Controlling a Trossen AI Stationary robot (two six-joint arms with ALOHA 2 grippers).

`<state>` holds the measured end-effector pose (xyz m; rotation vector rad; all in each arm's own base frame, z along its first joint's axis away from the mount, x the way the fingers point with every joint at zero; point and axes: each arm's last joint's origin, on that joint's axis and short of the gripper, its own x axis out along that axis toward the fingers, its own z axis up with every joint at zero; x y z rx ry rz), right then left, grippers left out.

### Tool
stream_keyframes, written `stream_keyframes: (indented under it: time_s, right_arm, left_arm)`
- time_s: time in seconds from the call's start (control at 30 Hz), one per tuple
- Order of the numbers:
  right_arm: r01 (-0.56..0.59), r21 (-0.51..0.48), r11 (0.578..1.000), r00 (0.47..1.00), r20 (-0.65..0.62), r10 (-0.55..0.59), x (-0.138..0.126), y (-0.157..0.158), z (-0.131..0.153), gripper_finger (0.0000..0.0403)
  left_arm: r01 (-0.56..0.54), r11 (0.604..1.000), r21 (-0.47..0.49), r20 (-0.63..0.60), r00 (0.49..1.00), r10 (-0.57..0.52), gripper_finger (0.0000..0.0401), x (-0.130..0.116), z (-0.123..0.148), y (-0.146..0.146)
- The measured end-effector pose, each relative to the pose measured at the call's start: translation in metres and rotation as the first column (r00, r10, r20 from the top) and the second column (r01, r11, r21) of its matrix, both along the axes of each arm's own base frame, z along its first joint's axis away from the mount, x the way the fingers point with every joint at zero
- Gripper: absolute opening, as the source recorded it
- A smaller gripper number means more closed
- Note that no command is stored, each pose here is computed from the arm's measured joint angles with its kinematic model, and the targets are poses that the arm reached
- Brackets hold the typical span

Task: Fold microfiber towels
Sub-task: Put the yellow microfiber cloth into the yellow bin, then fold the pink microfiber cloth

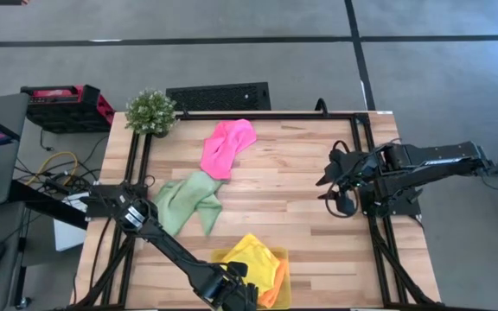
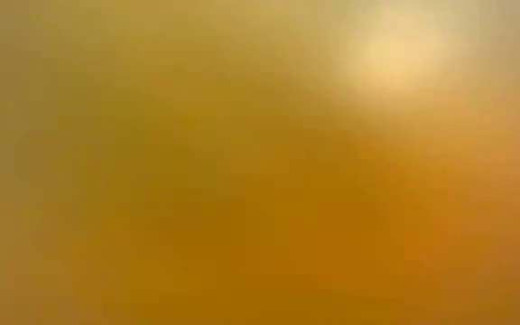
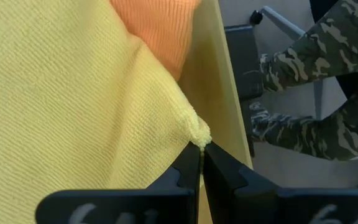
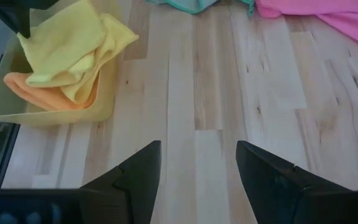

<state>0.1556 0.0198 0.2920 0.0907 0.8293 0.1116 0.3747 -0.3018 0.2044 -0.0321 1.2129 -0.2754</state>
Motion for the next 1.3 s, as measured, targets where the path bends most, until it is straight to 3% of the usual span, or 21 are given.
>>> stream_keyframes:
  time_s: [0.23,0.67,0.9,1.1,1.3]
  right_arm:
    - [-0.118,0.091,0.989,0.993,-0.002,0.118,-0.001,0.004,0.0,0.0232]
    - [-0.215,0.191,0.958,0.976,0.004,0.218,-0.002,0.008,0.001,0.0232]
    - [-0.232,0.176,0.957,0.972,0.01,0.234,-0.002,0.008,0.001,0.0232]
    - [-0.23,0.172,0.958,0.973,0.011,0.232,-0.002,0.008,0.001,0.0232]
    - [-0.149,0.102,0.984,0.989,0.009,0.149,-0.001,0.005,0.001,0.0232]
  left_arm:
    - [-0.008,1.0,0.001,-0.01,1.0,0.008,0.001,-0.001,0.0,0.0]
    - [-0.03,0.999,0.012,-0.021,0.999,0.03,0.0132,0.0,-0.001,0.004]
    - [-0.024,0.999,-0.021,-0.078,0.997,0.022,0.0152,0.004,0.012,0.012]
    - [-0.076,0.979,0.191,-0.066,0.994,0.09,0.0154,-0.005,0.054,0.027]
    - [-0.189,0.87,0.456,0.031,0.98,0.197,0.0154,-0.016,0.093,0.061]
